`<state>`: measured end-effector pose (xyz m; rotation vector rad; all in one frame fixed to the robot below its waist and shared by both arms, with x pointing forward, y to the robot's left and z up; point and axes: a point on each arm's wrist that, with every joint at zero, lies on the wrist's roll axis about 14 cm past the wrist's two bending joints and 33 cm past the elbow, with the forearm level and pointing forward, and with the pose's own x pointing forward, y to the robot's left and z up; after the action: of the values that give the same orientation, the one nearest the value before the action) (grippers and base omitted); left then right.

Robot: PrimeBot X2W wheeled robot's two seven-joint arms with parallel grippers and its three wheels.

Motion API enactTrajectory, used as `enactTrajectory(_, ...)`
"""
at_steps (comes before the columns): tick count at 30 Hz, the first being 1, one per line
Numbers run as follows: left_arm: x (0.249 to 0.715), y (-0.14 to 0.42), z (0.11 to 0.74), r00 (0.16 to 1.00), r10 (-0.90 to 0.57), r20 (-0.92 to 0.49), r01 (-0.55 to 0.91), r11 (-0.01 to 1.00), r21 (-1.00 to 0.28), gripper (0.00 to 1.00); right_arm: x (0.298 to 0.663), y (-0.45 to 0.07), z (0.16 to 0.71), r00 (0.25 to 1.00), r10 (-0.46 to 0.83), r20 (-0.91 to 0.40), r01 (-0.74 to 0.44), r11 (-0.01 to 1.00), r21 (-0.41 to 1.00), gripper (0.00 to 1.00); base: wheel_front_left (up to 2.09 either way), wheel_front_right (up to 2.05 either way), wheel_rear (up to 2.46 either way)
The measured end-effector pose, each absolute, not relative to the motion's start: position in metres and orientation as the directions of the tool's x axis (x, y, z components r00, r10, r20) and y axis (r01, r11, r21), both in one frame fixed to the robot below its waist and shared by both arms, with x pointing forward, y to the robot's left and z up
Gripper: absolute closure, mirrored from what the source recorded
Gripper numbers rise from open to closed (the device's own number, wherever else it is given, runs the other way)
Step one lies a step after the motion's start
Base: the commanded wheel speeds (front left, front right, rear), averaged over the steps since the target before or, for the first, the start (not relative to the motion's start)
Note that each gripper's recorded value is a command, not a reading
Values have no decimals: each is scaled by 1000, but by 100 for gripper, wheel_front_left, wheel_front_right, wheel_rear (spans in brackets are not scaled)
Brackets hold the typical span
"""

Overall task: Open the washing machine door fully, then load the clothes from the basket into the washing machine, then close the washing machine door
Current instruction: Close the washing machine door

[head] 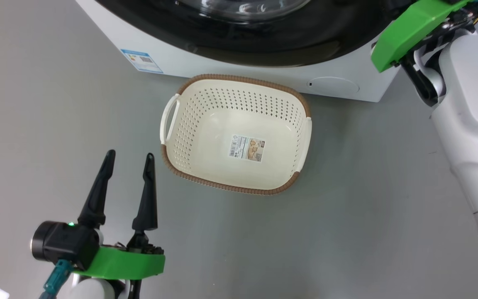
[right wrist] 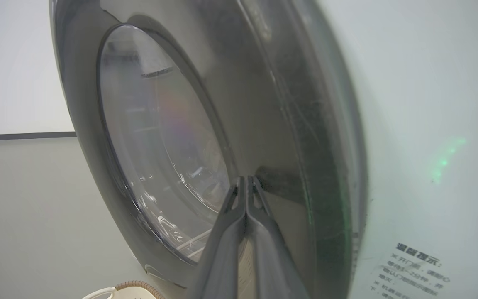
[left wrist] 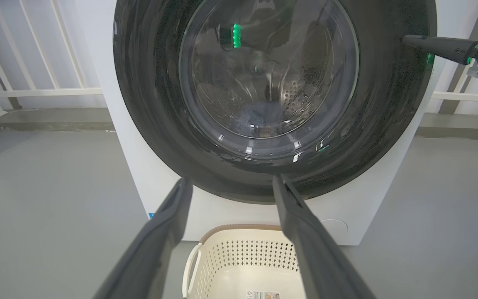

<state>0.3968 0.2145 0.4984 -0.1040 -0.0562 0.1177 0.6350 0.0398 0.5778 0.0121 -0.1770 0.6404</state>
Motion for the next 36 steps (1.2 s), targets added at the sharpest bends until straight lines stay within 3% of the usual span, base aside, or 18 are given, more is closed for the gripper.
enactTrajectory(17, 404, 217, 496, 991, 121, 51, -115, 988, -99, 0, 644, 41, 566, 791, 591, 160, -595, 803, -28, 100, 0, 0, 0)
enactTrajectory(25, 405, 213, 502, 991, 110, 69, -103, 990, -101, 0, 614, 43, 562, 759, 626, 180, -635, 772, -5, 100, 0, 0, 0)
enactTrajectory(35, 404, 202, 513, 993, 66, 103, -55, 993, -101, 0, 570, -2, 542, 804, 571, 167, -585, 809, 52, 100, 0, 0, 0)
enactTrajectory(36, 403, 201, 514, 993, 62, 104, -52, 994, -98, 0, 564, -7, 538, 811, 563, 162, -577, 814, 60, 96, 0, 0, 0)
